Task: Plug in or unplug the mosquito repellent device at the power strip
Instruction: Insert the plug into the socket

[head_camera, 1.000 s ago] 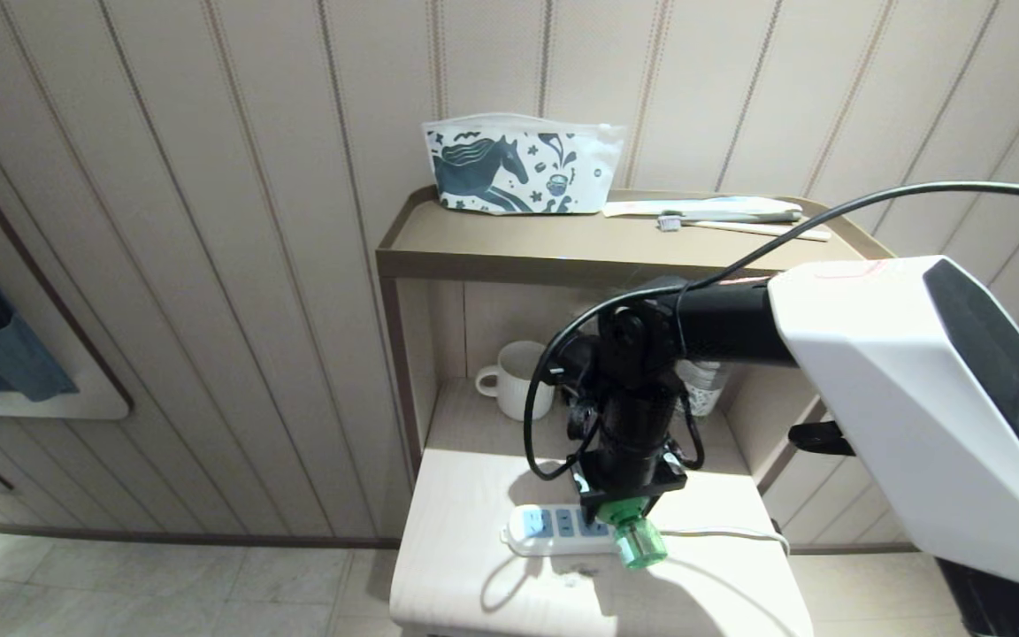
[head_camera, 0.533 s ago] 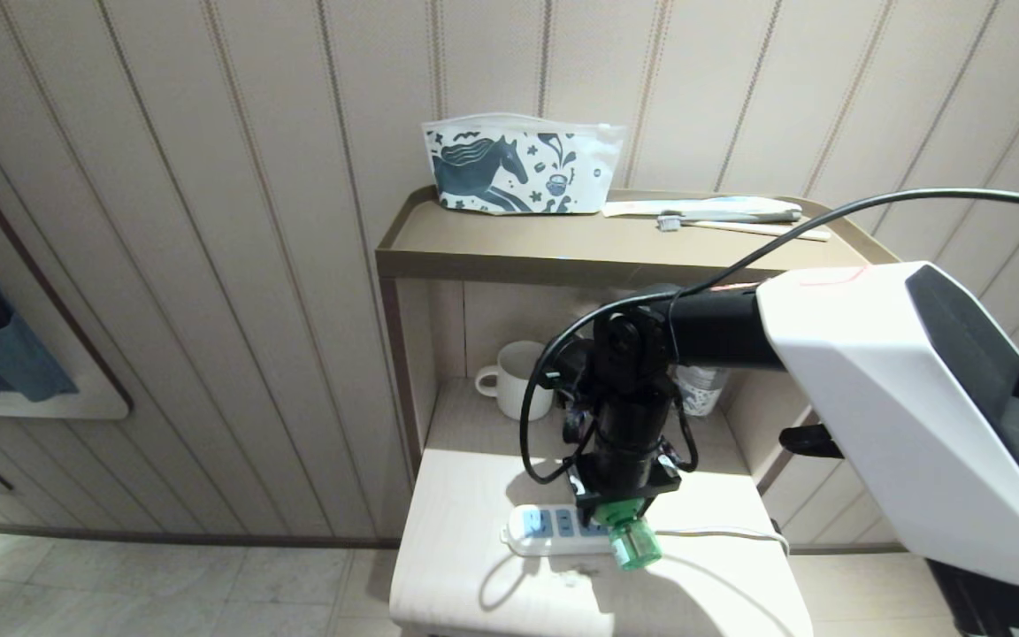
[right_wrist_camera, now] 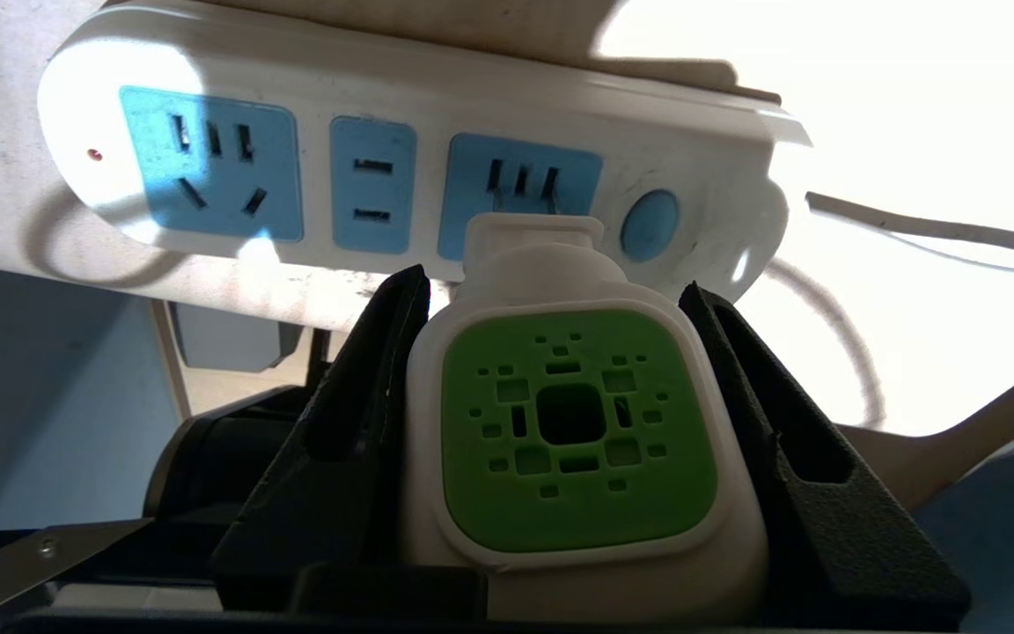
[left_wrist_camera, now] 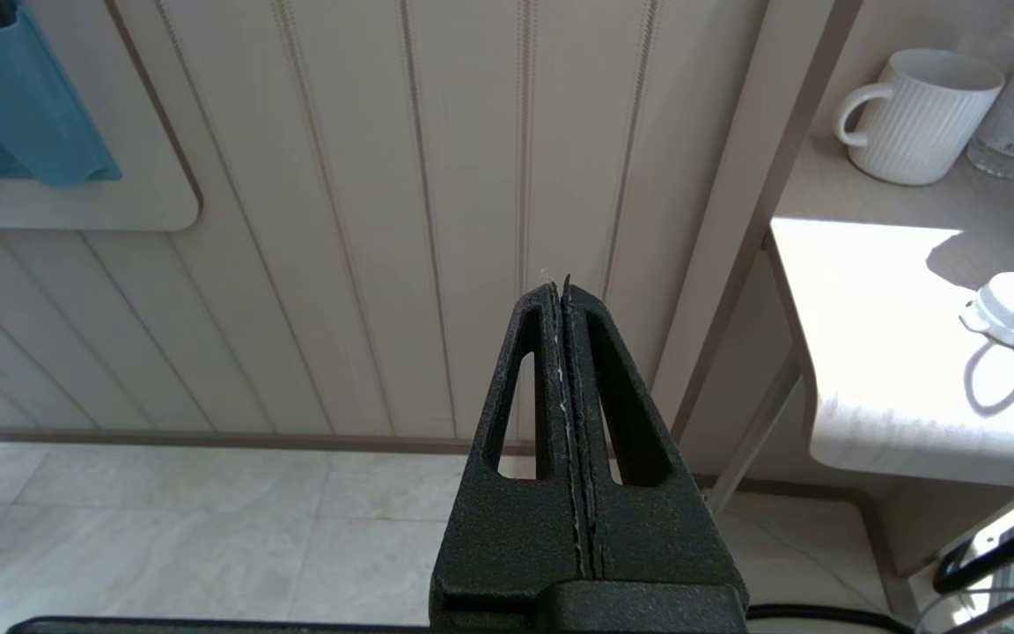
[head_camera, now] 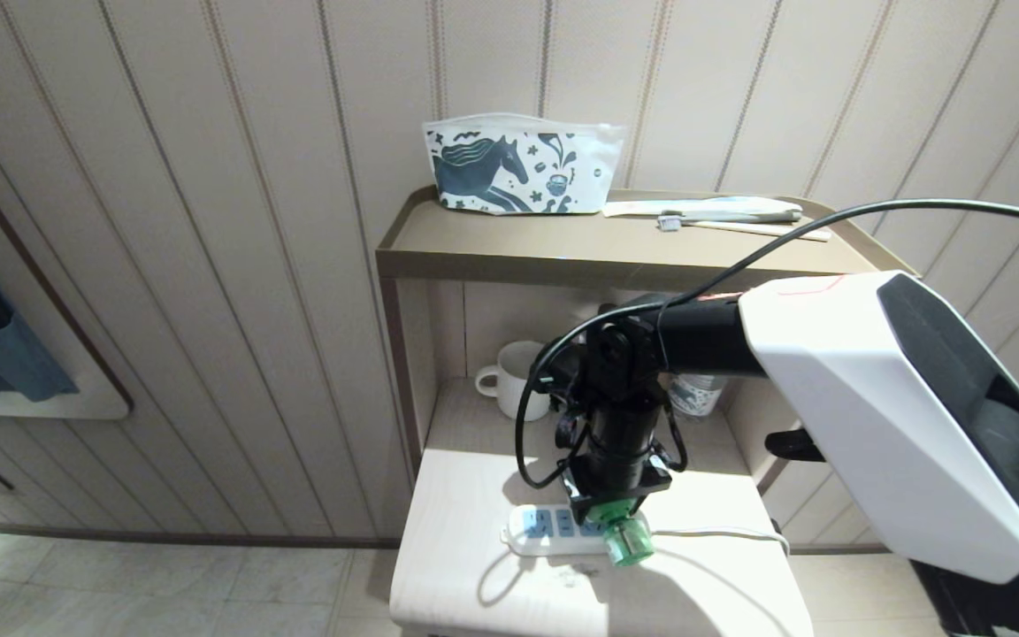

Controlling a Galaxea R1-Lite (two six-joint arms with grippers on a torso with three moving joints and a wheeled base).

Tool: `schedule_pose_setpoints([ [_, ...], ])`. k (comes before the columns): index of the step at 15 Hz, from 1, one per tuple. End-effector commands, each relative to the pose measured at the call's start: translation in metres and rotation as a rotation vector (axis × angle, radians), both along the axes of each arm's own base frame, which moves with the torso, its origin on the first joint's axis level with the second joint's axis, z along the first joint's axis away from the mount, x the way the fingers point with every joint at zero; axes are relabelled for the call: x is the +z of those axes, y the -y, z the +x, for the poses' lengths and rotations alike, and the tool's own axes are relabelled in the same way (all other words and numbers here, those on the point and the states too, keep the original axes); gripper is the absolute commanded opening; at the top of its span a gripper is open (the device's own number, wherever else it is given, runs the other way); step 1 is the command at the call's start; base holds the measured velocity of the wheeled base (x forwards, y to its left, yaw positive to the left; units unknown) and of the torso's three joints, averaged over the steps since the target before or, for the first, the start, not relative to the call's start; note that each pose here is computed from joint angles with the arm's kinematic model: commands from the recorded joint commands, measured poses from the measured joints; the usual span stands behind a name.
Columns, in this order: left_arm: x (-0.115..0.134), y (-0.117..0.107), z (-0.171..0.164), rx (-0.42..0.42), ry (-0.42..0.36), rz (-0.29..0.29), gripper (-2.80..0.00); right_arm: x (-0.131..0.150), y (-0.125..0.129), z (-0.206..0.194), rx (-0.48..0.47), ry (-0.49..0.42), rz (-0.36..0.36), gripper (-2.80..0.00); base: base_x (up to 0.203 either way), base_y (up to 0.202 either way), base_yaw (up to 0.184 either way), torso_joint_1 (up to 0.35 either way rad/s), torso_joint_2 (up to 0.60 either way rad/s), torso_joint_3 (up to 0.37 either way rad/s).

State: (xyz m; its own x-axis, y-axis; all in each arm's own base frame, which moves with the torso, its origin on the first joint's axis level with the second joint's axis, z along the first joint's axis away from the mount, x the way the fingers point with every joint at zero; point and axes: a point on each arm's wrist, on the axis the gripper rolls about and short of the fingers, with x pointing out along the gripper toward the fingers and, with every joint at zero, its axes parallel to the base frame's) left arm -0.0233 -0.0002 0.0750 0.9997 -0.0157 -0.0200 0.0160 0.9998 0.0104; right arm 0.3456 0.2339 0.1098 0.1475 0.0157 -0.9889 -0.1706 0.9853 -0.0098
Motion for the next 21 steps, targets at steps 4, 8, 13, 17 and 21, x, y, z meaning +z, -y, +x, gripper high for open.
schedule_pose_setpoints([
  [4,0.000,0.000,0.000,0.000,-0.001,0.000,-2.80,-0.001,0.001,0.003,0.007,0.009,0.002,-2.80,0.000,0.000,0.000,0.000,0.00,0.000],
  [8,0.000,0.000,0.000,-0.001,0.000,0.000,-2.80,-0.003,-0.003,0.001,0.015,0.004,0.002,-2.80,0.000,0.000,0.000,0.000,0.00,0.000],
  [13,0.000,0.000,0.000,-0.001,-0.001,0.000,-2.80,-0.005,-0.003,0.000,0.003,-0.007,-0.001,-2.80,0.000,0.000,0.000,0.000,0.00,0.000],
  [17,0.000,0.000,0.000,-0.001,-0.001,0.000,-2.80,-0.017,-0.005,0.003,-0.037,-0.026,-0.010,-2.80,0.000,0.000,0.000,0.000,0.00,0.000],
  [21,0.000,0.000,0.000,-0.001,-0.001,0.000,-2.80,-0.022,-0.005,0.004,-0.072,-0.035,-0.012,-2.80,0.000,0.000,0.000,0.000,0.00,0.000],
])
